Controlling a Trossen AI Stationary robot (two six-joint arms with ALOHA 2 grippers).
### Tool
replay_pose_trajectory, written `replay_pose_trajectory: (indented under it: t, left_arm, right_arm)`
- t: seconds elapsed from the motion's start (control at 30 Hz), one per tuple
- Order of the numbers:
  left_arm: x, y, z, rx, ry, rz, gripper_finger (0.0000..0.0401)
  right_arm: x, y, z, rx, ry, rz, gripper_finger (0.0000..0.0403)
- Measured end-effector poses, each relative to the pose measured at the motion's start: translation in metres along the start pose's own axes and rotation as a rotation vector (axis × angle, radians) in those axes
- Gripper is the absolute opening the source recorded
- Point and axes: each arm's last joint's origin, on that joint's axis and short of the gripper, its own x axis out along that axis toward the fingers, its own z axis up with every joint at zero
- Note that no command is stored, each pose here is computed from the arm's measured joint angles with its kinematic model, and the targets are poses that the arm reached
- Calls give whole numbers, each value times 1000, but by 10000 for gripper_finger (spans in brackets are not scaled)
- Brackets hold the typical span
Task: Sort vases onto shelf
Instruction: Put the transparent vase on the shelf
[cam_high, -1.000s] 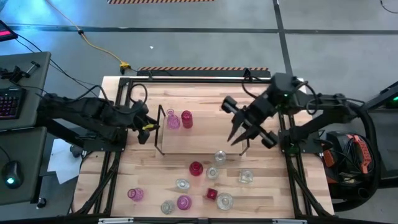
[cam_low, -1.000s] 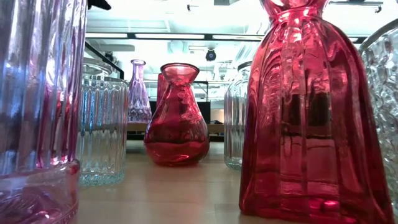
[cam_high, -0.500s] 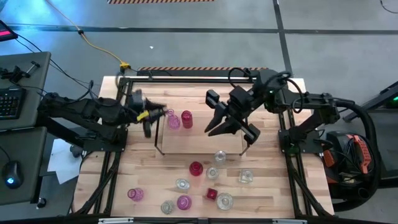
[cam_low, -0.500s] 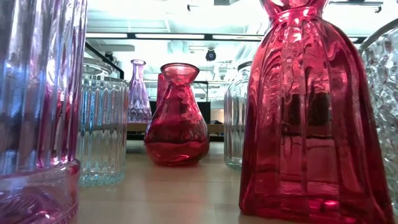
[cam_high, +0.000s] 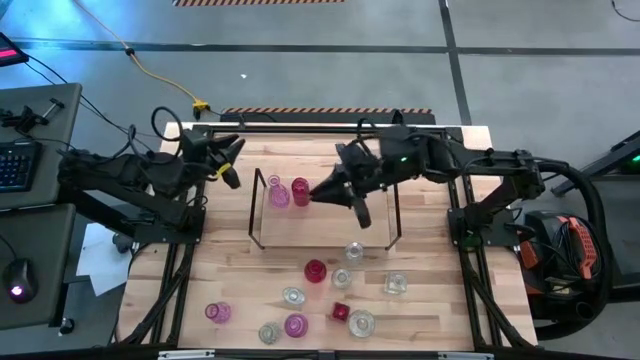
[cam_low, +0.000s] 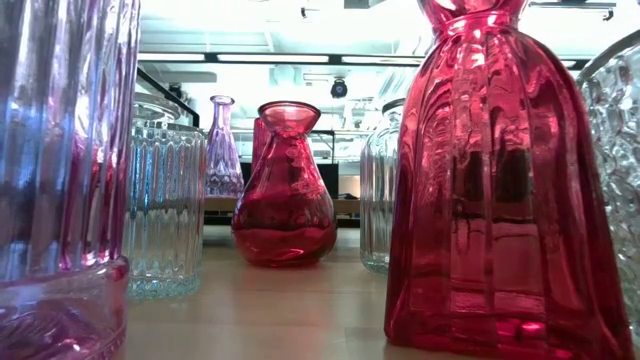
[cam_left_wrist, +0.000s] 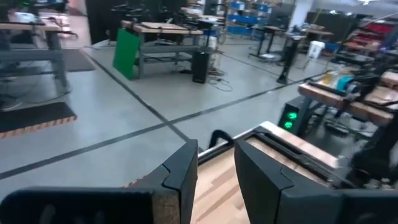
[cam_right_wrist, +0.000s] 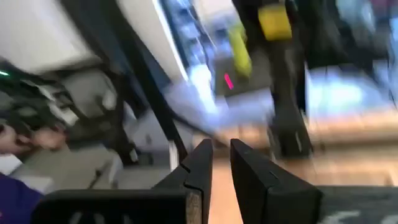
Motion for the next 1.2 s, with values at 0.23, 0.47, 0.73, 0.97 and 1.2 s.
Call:
replay_pose_trajectory:
  t: [0.23, 0.47, 0.73, 0.97, 1.2]
  left_arm:
    - [-6, 11, 0, 28, 24, -18, 97]
    - [-8, 13, -2, 54, 53, -49, 97]
    - [-7, 12, -3, 60, 69, -76, 97]
    - [-7, 12, -4, 65, 74, -79, 97]
    - [-8, 12, -6, 55, 100, -108, 97]
  right_arm:
    - [-2, 7, -32, 237, 295, -85, 48]
    - [-5, 20, -52, 351, 453, -160, 48]
    - [26, 28, -76, 437, 587, -71, 48]
    - [39, 16, -103, 387, 779, -144, 48]
    - [27, 2, -110, 294, 874, -322, 48]
